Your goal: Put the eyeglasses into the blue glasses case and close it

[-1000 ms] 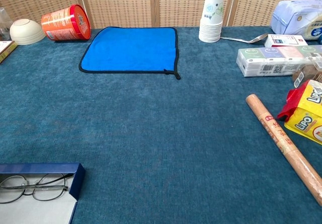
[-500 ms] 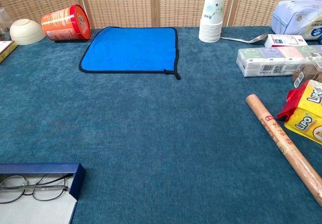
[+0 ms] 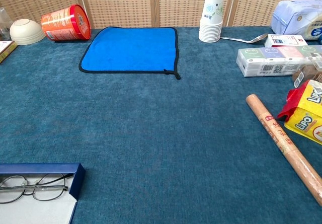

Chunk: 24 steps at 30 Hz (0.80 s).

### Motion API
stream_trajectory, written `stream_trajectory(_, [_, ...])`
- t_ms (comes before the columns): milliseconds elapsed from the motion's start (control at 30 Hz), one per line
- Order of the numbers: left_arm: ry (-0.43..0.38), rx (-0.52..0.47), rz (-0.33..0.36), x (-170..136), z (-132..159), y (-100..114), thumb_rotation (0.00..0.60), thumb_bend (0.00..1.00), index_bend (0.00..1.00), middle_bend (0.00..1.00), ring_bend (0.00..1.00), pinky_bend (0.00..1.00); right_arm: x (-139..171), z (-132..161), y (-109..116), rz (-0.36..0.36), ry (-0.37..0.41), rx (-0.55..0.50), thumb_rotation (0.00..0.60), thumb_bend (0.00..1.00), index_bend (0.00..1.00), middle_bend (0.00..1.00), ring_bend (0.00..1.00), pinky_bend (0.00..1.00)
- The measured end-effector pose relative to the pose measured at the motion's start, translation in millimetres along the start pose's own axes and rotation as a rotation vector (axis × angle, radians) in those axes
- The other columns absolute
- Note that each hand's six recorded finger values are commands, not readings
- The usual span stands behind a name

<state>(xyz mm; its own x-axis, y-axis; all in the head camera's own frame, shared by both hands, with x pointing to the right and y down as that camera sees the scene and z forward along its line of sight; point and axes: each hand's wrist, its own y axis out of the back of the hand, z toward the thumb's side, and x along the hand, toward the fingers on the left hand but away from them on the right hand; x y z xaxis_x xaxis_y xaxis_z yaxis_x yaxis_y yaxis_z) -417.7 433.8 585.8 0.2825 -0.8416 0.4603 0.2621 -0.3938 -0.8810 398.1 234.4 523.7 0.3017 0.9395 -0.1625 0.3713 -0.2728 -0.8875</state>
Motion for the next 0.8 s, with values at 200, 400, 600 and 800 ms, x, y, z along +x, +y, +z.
stream_trajectory(200, [0.024,0.052,-0.040,-12.5,-2.0,-10.9,0.375,0.27,0.00,0.00,0.00,0.00,-1.6,2.8,3.1,-0.011,0.022,-0.015,0.600,0.37,0.00,0.04,0.00,0.11])
stream_trajectory(400, [0.015,0.113,-0.053,-12.2,-0.7,-18.4,0.407,0.28,0.00,0.00,0.00,0.00,1.2,0.4,6.1,-0.021,0.030,-0.024,0.600,0.37,0.00,0.04,0.00,0.11])
stream_trajectory(600, [-0.004,0.154,-0.029,-3.0,7.7,-21.4,0.410,0.27,0.00,0.00,0.00,0.00,6.0,-4.0,11.8,-0.037,0.028,-0.035,0.600,0.37,0.00,0.04,0.00,0.11])
stream_trajectory(800, [-0.021,0.204,0.003,4.0,10.9,-22.4,0.413,0.27,0.00,0.00,0.00,0.00,12.2,-9.7,19.9,-0.056,0.021,-0.035,0.600,0.37,0.00,0.04,0.00,0.11])
